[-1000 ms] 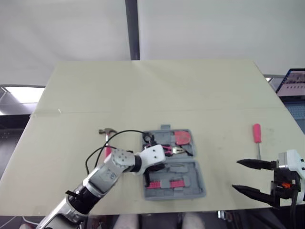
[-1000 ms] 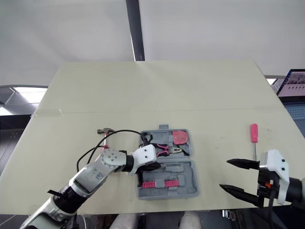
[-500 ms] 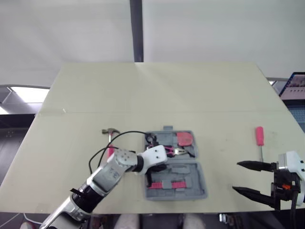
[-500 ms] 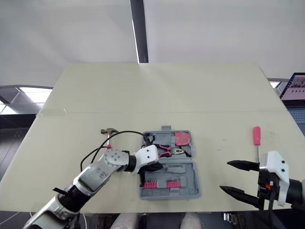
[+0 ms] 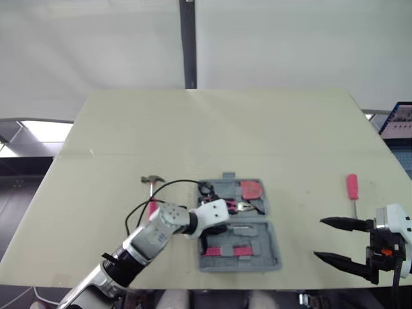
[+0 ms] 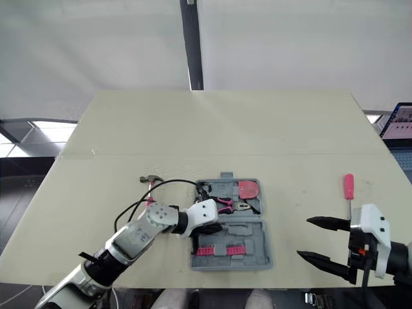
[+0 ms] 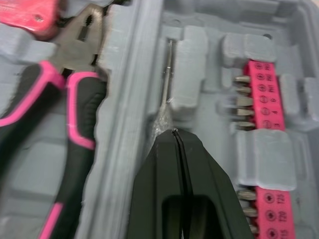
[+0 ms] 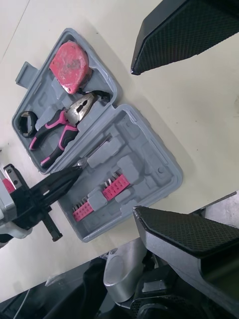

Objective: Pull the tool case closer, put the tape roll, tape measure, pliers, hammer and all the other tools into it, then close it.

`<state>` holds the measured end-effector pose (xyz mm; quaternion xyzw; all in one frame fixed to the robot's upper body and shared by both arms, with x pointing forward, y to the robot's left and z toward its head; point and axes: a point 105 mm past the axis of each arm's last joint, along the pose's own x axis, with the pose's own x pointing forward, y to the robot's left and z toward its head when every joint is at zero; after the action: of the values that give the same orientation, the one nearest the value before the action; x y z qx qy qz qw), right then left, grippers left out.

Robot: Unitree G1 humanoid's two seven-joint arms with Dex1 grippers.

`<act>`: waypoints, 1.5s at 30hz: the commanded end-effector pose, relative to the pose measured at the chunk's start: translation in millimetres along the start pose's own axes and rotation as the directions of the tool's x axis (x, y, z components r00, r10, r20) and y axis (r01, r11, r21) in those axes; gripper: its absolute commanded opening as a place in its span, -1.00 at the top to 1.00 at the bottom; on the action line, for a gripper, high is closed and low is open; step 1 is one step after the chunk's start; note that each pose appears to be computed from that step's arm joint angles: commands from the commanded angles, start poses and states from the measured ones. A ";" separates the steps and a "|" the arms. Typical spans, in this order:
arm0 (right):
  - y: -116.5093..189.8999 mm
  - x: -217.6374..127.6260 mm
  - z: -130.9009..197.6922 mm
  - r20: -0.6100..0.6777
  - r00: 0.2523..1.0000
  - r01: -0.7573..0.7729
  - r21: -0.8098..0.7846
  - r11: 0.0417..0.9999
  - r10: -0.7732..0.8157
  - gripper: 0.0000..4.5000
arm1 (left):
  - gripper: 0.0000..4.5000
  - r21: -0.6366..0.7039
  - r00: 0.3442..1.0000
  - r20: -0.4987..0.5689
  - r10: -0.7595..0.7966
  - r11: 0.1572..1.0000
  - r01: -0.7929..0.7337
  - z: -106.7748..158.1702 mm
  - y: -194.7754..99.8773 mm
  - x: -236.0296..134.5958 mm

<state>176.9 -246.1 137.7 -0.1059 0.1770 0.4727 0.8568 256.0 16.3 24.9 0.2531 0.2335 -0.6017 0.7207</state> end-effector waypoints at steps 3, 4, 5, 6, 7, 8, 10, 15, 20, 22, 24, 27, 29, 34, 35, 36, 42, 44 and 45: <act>-0.3 -3.0 8.1 0.010 1.000 0.003 -0.040 0.999 -0.002 -1.00 | 0.99 -0.146 0.976 -0.205 -0.079 0.988 0.049 -62.8 -20.5 12.9; -0.4 -2.7 8.1 0.010 1.000 0.003 -0.040 0.999 -0.002 -1.00 | 0.99 -0.150 0.977 -0.199 -0.077 0.988 0.048 -62.0 -20.3 13.0; -0.7 -2.6 8.0 0.010 1.000 0.003 -0.040 0.999 -0.002 -1.00 | 0.99 -0.155 0.980 -0.184 -0.071 0.987 0.042 -59.7 -19.4 12.6; -1.0 -2.6 8.0 0.009 1.000 0.003 -0.041 0.999 -0.003 -1.00 | 0.99 -0.170 0.984 -0.167 -0.063 0.985 0.034 -57.1 -18.0 11.5; -1.4 -2.2 8.1 0.010 1.000 0.004 -0.041 0.999 -0.003 -1.00 | 0.99 -0.176 0.987 -0.154 -0.053 0.984 0.025 -55.0 -15.9 9.7; -1.6 -1.7 8.2 0.011 1.000 0.004 -0.041 0.999 -0.003 -1.00 | 0.99 -0.172 0.989 -0.139 -0.041 0.985 0.016 -52.4 -13.2 7.1; -2.0 -0.4 8.5 0.013 1.000 0.004 -0.042 0.999 -0.003 -1.00 | 0.99 -0.182 0.997 -0.077 0.000 0.983 -0.014 -40.7 -5.5 -1.0; -4.1 1.5 8.4 0.021 1.000 0.003 -0.044 0.999 -0.002 -1.00 | 0.99 -0.202 0.984 0.128 0.122 0.975 -0.094 0.2 8.7 -36.3; -5.6 5.9 8.6 0.035 0.999 -0.010 -0.045 0.999 0.012 -1.00 | 0.99 -0.212 0.939 0.297 0.174 0.971 -0.113 28.5 5.8 -74.7; -6.2 7.5 8.9 0.039 0.999 -0.017 -0.045 0.999 0.018 -1.00 | 0.99 -0.219 0.920 0.340 0.195 0.968 -0.124 34.1 3.9 -88.8; -6.5 9.2 8.9 0.041 0.999 -0.026 -0.045 0.999 0.028 -1.00 | 0.99 -0.186 0.887 0.397 0.234 0.967 -0.172 40.4 4.3 -106.2; -6.3 14.1 7.9 0.045 0.998 -0.047 -0.035 0.998 0.048 -1.00 | 0.99 -0.209 0.858 0.430 0.281 0.956 -0.208 30.0 2.6 -136.5; -7.7 18.9 4.5 0.035 0.998 -0.051 -0.022 0.998 0.051 -1.00 | 0.74 -0.222 0.869 0.395 0.299 0.949 -0.225 11.4 -4.9 -152.9; -7.5 23.6 0.6 0.037 0.998 -0.052 -0.020 0.998 0.053 -1.00 | -0.22 -0.233 0.865 0.328 0.380 0.920 -0.316 -21.8 -24.5 -175.1; -7.2 23.8 -1.0 0.032 0.998 -0.053 -0.020 0.998 0.054 -1.00 | -0.44 -0.244 0.854 0.321 0.409 0.907 -0.343 -26.9 -27.5 -178.5; -6.8 23.8 -2.5 0.029 0.998 -0.054 -0.018 0.998 0.054 -1.00 | -0.67 -0.246 0.848 0.305 0.433 0.896 -0.369 -33.4 -31.8 -181.6; -4.5 21.0 -14.0 -0.003 0.999 -0.047 -0.004 0.999 0.047 -1.00 | -0.95 -0.312 0.824 0.261 0.503 0.852 -0.421 -55.1 -56.3 -189.8; -3.4 19.0 -16.9 -0.002 0.999 -0.037 0.008 0.999 0.037 -1.00 | -0.95 -0.349 0.824 0.217 0.523 0.830 -0.435 -71.1 -75.1 -193.7; -2.1 17.9 -18.3 -0.003 0.999 -0.036 0.014 0.999 0.036 -1.00 | -0.95 -0.364 0.824 0.196 0.532 0.820 -0.442 -78.0 -84.7 -196.8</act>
<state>185.5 -238.9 109.6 -0.0920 0.1940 0.4878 0.8461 151.4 193.8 84.6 0.0877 0.1399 -0.3911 0.9054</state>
